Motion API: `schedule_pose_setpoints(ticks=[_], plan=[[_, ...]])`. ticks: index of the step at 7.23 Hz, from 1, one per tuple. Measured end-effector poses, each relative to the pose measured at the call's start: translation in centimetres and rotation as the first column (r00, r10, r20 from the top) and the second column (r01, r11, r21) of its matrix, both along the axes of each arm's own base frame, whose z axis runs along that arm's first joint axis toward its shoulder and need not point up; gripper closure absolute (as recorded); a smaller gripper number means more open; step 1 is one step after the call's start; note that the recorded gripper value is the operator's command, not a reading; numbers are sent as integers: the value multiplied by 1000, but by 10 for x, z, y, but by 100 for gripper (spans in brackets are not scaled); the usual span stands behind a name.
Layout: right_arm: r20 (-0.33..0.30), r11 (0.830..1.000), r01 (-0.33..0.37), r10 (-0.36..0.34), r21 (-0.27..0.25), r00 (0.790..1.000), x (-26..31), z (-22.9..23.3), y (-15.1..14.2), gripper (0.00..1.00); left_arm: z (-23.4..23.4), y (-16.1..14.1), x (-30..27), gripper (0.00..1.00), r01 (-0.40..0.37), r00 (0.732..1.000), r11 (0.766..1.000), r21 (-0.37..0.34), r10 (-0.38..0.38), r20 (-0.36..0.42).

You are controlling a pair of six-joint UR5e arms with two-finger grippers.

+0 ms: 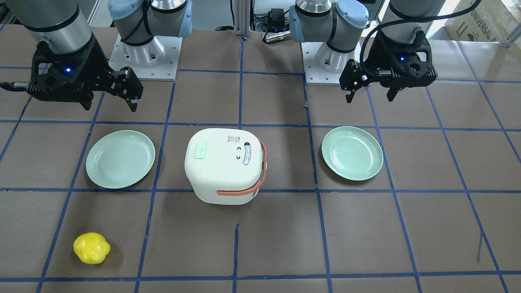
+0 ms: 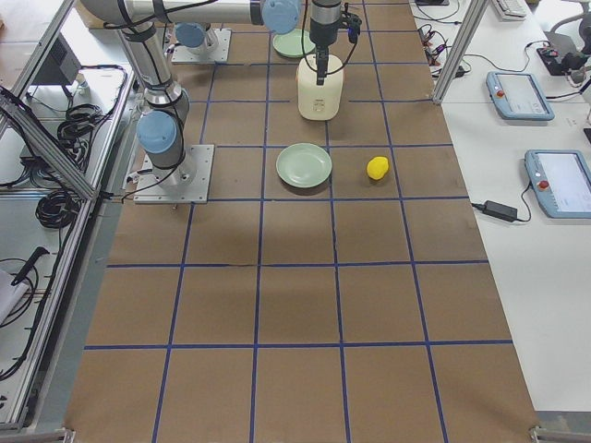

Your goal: Press rice cooker button

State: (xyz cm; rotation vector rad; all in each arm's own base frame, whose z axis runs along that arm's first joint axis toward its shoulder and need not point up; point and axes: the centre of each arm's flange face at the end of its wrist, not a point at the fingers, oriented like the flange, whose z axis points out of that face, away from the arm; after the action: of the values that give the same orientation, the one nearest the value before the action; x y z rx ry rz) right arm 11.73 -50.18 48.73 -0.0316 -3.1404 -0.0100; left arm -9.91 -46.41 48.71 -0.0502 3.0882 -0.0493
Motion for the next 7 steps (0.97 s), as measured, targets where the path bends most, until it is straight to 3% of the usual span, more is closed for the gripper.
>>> schedule_pose_setpoints(ticks=[7], plan=[[-1, 1000, 15, -15, -2, 1000, 0, 0, 0, 0, 0, 0, 0, 0, 0, 1000, 1000, 0, 0, 0]])
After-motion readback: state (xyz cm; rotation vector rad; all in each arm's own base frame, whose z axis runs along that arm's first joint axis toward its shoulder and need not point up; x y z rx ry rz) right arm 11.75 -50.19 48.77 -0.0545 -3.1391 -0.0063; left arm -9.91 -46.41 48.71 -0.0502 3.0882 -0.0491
